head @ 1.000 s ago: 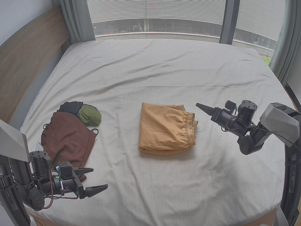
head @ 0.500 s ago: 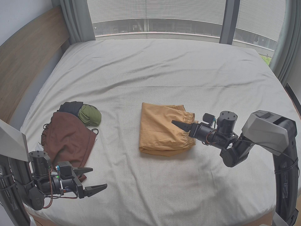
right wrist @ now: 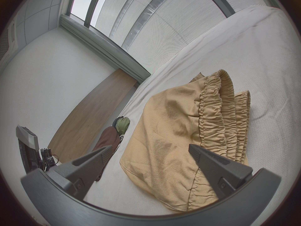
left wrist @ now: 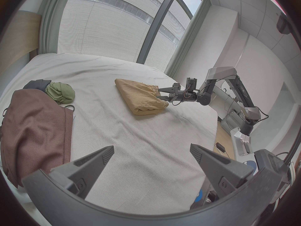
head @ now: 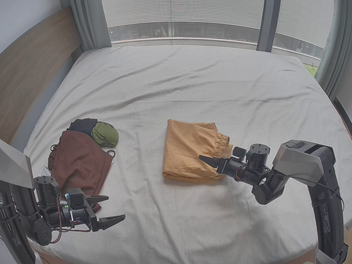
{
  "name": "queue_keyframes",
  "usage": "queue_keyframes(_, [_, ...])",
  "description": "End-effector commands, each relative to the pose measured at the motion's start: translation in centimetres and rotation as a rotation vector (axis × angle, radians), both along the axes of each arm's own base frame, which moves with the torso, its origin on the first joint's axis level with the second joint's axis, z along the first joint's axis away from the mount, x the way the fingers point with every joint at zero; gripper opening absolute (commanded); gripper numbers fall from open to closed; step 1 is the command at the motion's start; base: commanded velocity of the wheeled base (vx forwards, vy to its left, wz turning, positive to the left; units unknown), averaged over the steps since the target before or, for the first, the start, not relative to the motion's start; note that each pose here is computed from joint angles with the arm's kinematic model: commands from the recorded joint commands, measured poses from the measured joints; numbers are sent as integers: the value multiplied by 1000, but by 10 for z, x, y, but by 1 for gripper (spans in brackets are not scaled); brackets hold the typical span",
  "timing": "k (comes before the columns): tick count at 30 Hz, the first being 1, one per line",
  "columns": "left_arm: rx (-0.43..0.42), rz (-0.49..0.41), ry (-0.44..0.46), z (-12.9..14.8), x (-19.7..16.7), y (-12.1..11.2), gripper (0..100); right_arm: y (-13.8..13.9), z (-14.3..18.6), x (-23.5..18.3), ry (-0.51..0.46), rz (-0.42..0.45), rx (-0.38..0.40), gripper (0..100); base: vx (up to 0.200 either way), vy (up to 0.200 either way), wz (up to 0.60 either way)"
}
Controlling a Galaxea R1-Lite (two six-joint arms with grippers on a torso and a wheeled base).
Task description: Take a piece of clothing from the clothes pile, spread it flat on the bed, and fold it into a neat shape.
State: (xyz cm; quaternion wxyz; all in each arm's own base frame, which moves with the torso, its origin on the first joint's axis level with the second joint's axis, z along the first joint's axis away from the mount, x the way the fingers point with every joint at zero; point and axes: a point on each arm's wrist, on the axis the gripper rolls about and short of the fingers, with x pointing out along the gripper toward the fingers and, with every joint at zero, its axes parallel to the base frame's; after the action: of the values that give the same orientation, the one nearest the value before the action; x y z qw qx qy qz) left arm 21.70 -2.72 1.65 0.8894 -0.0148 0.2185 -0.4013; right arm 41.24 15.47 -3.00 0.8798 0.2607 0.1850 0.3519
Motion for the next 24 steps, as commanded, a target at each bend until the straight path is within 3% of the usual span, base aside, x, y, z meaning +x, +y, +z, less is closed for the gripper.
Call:
queue_keyframes(1, [-4,1,-18,2,3,0,100,1,13,-2,-40,-15,16,100,0,0,0])
queue_keyframes(6, [-38,16,-128,25,16,-1,100,-10,90,-32,-144,-17,60,100,0,0,0])
queue_keyframes(8, [-91,23,-179,46,19,-4,100,-19,138,-58,-216,-18,85,100,0,0,0])
queue_keyframes(9, [-94,25,-181,47,18,-4,100,-20,142,-59,-223,-18,87,100,0,0,0])
queue_keyframes(11, [-187,5,-243,80,14,-14,100,-36,197,-96,-319,-27,113,100,0,0,0])
queue_keyframes(15, [-334,-44,-332,130,-3,-29,100,-63,260,-163,-427,-42,142,100,0,0,0])
queue_keyframes(17, [-365,-73,-337,138,-8,-34,100,-69,270,-181,-444,-44,148,100,0,0,0])
queue_keyframes(18, [-407,-143,-332,146,-16,-48,100,-81,284,-215,-477,-45,158,100,0,0,0])
queue_keyframes(21, [-426,-219,-327,149,-26,-64,100,-93,296,-248,-525,-57,148,100,0,0,0])
queue_keyframes(24, [-449,-301,-299,148,-43,-83,100,-114,299,-289,-589,-127,26,100,0,0,0])
